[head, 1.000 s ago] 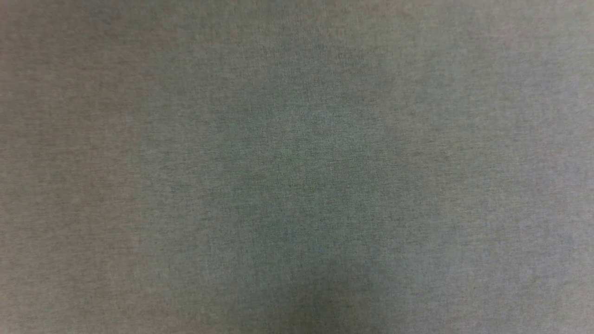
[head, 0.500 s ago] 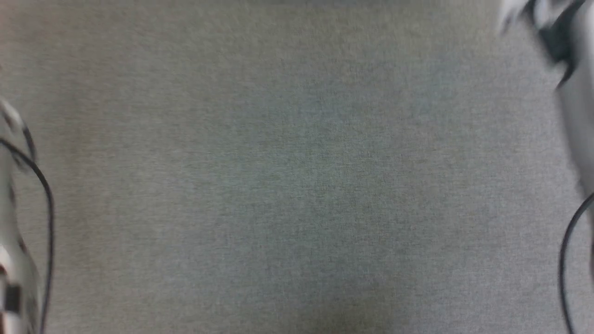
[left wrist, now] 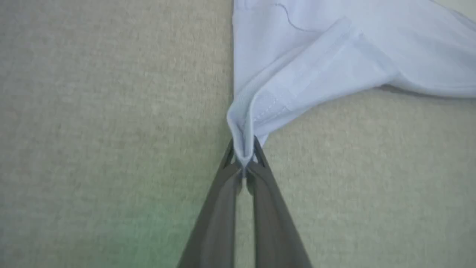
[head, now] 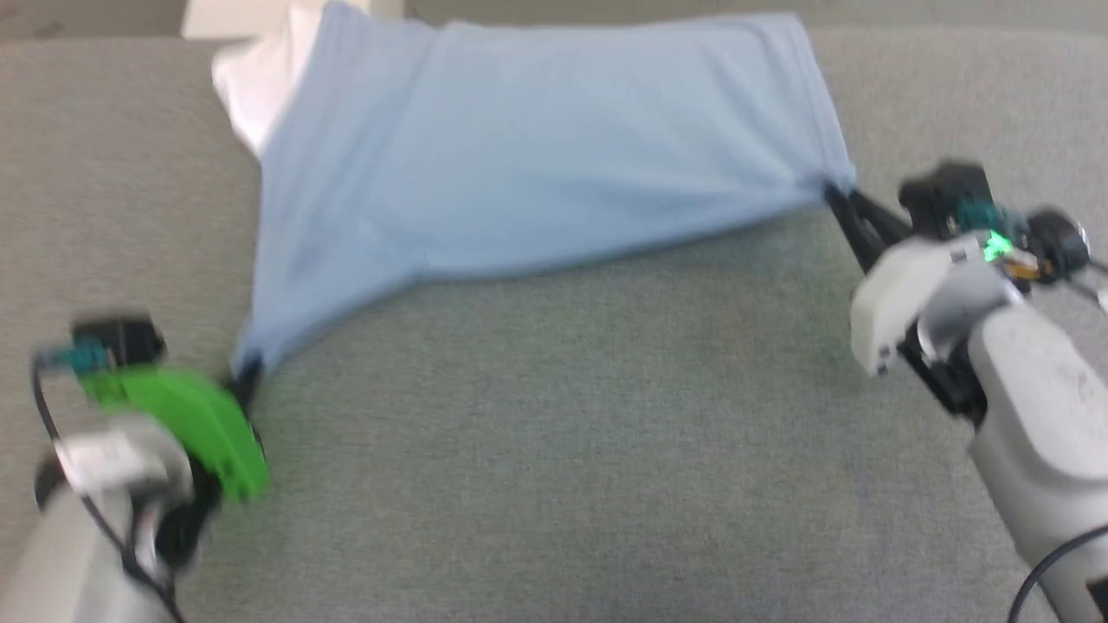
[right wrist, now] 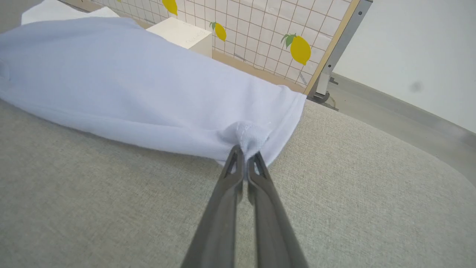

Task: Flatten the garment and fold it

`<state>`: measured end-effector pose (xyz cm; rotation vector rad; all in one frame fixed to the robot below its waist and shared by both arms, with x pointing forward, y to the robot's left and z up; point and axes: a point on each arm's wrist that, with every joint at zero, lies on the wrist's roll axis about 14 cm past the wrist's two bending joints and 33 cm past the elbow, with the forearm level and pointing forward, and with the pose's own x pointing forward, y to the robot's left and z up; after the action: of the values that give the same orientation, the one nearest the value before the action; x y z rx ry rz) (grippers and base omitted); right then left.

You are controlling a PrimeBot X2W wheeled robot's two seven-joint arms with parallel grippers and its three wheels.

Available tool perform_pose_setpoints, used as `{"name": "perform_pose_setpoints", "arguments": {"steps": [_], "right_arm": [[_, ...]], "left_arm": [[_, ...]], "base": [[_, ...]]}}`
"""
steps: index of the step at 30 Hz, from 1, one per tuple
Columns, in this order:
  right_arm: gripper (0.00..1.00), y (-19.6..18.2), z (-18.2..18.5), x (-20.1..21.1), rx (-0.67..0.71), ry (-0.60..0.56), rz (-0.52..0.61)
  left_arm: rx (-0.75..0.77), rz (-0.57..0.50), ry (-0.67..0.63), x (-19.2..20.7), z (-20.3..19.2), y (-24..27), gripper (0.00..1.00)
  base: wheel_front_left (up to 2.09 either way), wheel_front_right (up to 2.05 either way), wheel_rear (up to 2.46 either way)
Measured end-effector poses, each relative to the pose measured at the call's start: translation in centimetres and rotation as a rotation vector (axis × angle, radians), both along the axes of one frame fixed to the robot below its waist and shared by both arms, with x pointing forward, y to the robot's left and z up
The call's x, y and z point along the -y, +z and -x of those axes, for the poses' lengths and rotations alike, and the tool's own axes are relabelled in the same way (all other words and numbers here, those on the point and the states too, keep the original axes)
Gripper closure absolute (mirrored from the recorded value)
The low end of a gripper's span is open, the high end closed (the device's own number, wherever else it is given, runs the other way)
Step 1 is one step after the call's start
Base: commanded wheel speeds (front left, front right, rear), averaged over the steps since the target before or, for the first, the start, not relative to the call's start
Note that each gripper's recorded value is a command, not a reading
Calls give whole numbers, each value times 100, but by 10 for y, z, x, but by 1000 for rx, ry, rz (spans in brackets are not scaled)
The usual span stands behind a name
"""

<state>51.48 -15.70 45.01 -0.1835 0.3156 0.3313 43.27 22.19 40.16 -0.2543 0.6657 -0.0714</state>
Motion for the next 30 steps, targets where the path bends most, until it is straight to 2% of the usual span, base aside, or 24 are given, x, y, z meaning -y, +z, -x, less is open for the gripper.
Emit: {"name": "perform_pose_setpoints", "arguments": {"steps": [7, 14, 17, 24, 27, 30], "right_arm": [[100, -4, 42, 5, -13, -41, -72], [100, -31, 97, 16, -125, -101, -88], [100, -38, 120, 16, -165, -121, -101], [100, -53, 168, 25, -242, -209, -125], [100, -48, 177, 19, -226, -220, -144], [100, -34, 175, 16, -143, -211, -161]], "left_arm": [[-145, 75, 33, 7, 91, -9, 100], [-210, 131, 104, 8, 155, -16, 100], [-215, 171, 139, 12, 169, -17, 100], [-223, 168, 198, 8, 190, -27, 100], [-152, 135, 231, 0, 184, -23, 100], [-25, 83, 261, -7, 168, -12, 100]], "base": [[0, 0, 0], [0, 0, 0], [0, 0, 0], [0, 0, 0], [0, 0, 0], [0, 0, 0]]}}
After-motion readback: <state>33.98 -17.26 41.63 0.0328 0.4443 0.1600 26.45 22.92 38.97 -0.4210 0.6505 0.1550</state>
